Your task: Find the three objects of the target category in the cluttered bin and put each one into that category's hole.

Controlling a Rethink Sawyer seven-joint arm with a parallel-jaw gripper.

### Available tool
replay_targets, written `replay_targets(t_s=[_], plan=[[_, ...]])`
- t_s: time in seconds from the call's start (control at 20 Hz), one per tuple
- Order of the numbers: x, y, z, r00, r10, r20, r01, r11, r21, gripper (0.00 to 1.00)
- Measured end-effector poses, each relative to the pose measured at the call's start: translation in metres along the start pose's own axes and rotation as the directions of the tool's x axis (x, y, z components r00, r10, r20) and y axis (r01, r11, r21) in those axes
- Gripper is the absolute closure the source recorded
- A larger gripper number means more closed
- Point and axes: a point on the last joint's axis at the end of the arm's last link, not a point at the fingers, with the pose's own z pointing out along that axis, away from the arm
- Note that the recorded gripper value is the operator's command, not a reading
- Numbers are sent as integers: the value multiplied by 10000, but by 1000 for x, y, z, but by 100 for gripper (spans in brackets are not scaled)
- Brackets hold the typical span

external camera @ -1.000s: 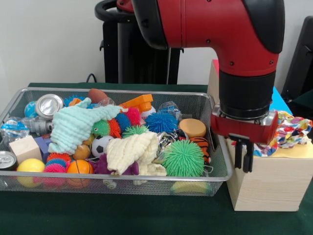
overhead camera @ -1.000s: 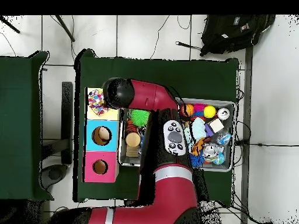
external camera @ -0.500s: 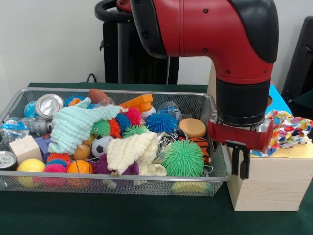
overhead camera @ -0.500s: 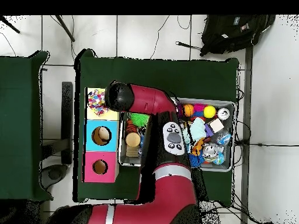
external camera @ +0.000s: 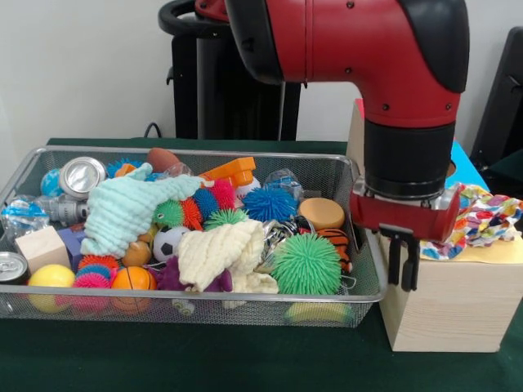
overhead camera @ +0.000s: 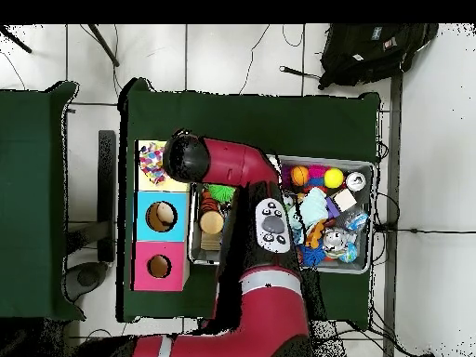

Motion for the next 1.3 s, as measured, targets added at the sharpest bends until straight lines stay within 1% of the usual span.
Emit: replay_targets(t_s=[0.35, 0.4, 0.55, 0.8, 1.3], plan=[[3, 3, -25, 9995, -183, 261, 179, 9997, 145, 100], [4, 3, -31, 9993, -224, 308, 219, 9996, 172, 100], [11, 5, -39, 9992, -289, 287, 283, 9994, 195, 100], [19, 6, -45, 9991, -348, 221, 344, 9992, 218, 100], [19, 6, -46, 9992, -341, 231, 336, 9992, 216, 100]])
